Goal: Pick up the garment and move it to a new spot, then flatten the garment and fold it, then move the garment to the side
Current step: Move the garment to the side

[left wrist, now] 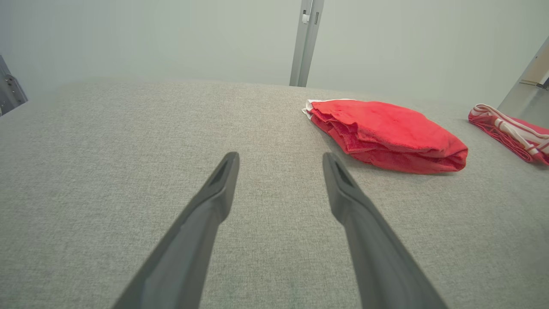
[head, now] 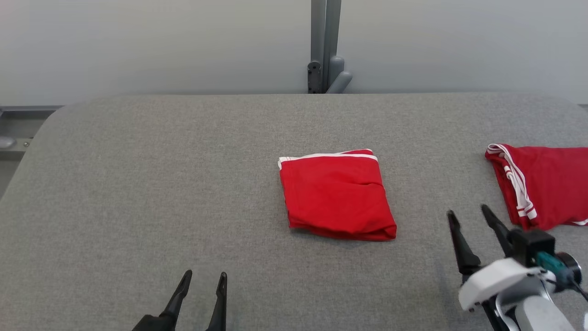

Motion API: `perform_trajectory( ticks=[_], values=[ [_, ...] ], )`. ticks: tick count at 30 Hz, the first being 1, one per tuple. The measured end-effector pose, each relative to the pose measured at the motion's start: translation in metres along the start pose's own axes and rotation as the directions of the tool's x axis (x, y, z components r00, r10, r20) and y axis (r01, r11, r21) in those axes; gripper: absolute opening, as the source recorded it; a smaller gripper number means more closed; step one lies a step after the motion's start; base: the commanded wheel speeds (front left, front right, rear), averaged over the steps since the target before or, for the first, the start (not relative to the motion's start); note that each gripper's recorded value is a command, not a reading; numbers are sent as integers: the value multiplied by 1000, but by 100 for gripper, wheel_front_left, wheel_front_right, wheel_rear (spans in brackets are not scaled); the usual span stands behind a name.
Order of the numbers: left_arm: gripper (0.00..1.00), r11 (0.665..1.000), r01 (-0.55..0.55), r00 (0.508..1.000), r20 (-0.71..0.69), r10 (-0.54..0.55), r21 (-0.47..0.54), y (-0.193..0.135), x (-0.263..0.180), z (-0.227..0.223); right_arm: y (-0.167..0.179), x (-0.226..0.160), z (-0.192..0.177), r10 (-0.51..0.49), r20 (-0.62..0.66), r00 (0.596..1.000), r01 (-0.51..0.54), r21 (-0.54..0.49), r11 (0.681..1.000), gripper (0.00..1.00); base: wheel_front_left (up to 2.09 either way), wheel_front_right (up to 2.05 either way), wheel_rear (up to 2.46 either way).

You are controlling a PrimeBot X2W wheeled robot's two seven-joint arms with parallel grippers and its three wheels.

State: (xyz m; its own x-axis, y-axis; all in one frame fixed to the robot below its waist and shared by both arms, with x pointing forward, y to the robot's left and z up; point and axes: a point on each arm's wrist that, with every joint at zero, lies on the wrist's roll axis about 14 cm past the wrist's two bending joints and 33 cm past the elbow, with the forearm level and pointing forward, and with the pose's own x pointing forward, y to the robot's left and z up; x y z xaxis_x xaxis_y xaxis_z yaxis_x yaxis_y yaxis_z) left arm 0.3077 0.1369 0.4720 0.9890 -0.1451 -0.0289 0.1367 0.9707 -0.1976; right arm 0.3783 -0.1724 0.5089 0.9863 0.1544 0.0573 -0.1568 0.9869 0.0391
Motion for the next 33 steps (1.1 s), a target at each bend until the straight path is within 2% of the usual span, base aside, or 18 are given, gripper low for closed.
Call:
perform_trajectory(
  ticks=[1, 3, 6, 8, 10, 14, 21, 22, 23, 24, 26, 32, 33],
  values=[
    [100, 1000, 5, 1000, -15, -5, -3, -2, 1, -4, 18, 19, -10, 87, -80, 993, -87, 1, 996, 100, 0, 0, 0],
    [100, 1000, 14, 999, -30, -14, -3, -4, 5, -8, 26, 49, -20, 136, -213, 968, -130, 43, 991, 100, 0, 0, 0],
    [100, 1000, 17, 999, -31, -17, -2, -3, 15, -7, 48, 70, -37, 205, -350, 914, -161, 150, 975, 100, 0, 0, 0],
    [100, 1000, 21, 999, -42, -21, -2, -3, 19, -10, 67, 81, -46, 266, -405, 875, -164, 268, 949, 100, 0, 0, 0],
    [100, 1000, 24, 998, -50, -24, 0, -3, 22, -12, 74, 88, -58, 296, -462, 836, -147, 330, 932, 100, 0, 0, 0],
    [100, 1000, -1, 999, -49, 1, 0, 5, 24, -12, 76, 99, -79, 305, -527, 793, -102, 379, 920, 100, 0, 0, 0],
    [100, 999, -39, 997, -69, 38, -8, 15, 22, -17, 105, 104, -102, 375, -574, 728, -66, 486, 872, 100, 0, 0, 0],
    [100, 999, -42, 997, -70, 41, -11, 16, 22, -17, 106, 105, -103, 378, -574, 726, -62, 494, 868, 60, 0, 0, 0],
    [100, 999, -45, 996, -71, 44, -13, 16, 23, -18, 105, 107, -102, 378, -569, 730, -58, 500, 864, 14, 0, 0, 0],
    [100, 999, -44, 997, -71, 43, -18, 15, 24, -18, 104, 108, -101, 375, -563, 736, -55, 503, 863, 0, 0, 0, 0],
    [100, 999, -36, 997, -72, 34, -27, 12, 27, -18, 99, 109, -99, 365, -554, 748, -54, 498, 865, 0, 0, 0, 0],
    [100, 999, 7, 997, -74, -10, -32, 1, 41, -20, 62, 119, -71, 313, -503, 805, -95, 412, 906, 0, 0, 0, 0],
    [100, 999, 7, 997, -74, -10, -32, 1, 41, -20, 62, 119, -71, 313, -503, 805, -95, 412, 906, 0, 0, 0, 0]
  ],
)
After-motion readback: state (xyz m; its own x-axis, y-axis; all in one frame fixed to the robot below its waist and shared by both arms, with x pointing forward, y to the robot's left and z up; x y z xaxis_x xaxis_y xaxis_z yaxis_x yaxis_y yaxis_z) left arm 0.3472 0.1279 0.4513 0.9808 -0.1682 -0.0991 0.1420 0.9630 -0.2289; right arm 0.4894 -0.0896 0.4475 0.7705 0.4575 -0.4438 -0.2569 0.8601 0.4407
